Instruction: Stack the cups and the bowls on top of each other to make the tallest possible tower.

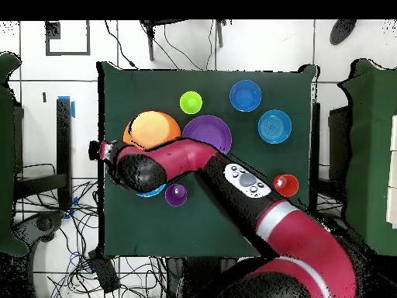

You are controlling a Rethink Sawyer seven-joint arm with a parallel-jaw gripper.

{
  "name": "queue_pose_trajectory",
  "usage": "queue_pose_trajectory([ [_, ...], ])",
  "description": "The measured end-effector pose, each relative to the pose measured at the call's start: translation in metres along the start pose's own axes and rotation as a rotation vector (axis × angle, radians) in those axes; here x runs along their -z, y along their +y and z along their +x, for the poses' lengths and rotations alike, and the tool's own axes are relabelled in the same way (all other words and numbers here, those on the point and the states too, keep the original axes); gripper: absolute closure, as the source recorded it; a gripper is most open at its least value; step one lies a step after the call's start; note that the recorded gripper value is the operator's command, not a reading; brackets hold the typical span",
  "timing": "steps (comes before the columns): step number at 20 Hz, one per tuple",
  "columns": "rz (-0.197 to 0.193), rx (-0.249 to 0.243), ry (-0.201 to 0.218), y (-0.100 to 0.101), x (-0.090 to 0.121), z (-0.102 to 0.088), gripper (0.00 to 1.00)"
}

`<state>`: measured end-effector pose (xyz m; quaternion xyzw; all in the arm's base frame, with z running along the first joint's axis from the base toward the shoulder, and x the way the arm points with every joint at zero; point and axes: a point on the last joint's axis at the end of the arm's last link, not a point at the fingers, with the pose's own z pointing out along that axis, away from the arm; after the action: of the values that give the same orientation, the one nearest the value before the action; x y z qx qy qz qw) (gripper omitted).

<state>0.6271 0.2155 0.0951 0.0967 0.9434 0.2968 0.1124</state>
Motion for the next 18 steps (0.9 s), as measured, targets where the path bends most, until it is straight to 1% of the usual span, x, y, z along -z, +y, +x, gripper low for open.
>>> queue_pose_trajectory([
  [3, 0.029, 0.001, 0.012, 0.011, -0.011, 0.018, 0.00],
  [4, 0.035, 0.001, 0.014, 0.012, -0.013, 0.021, 0.00],
  [5, 0.050, -0.001, 0.023, 0.014, -0.018, 0.029, 0.00],
  [7, 0.083, -0.006, 0.039, 0.014, -0.028, 0.045, 0.00],
  [11, 0.125, -0.013, 0.057, 0.011, -0.038, 0.062, 0.00],
  [14, 0.181, -0.016, 0.075, 0.007, -0.048, 0.084, 0.00],
  [15, 0.214, -0.014, 0.084, 0.005, -0.053, 0.095, 0.00],
  [16, 0.222, -0.014, 0.086, 0.004, -0.054, 0.098, 0.00],
  [17, 0.257, -0.011, 0.098, 0.001, -0.057, 0.110, 0.00],
  [18, 0.266, -0.011, 0.101, 0.001, -0.057, 0.114, 0.00],
])
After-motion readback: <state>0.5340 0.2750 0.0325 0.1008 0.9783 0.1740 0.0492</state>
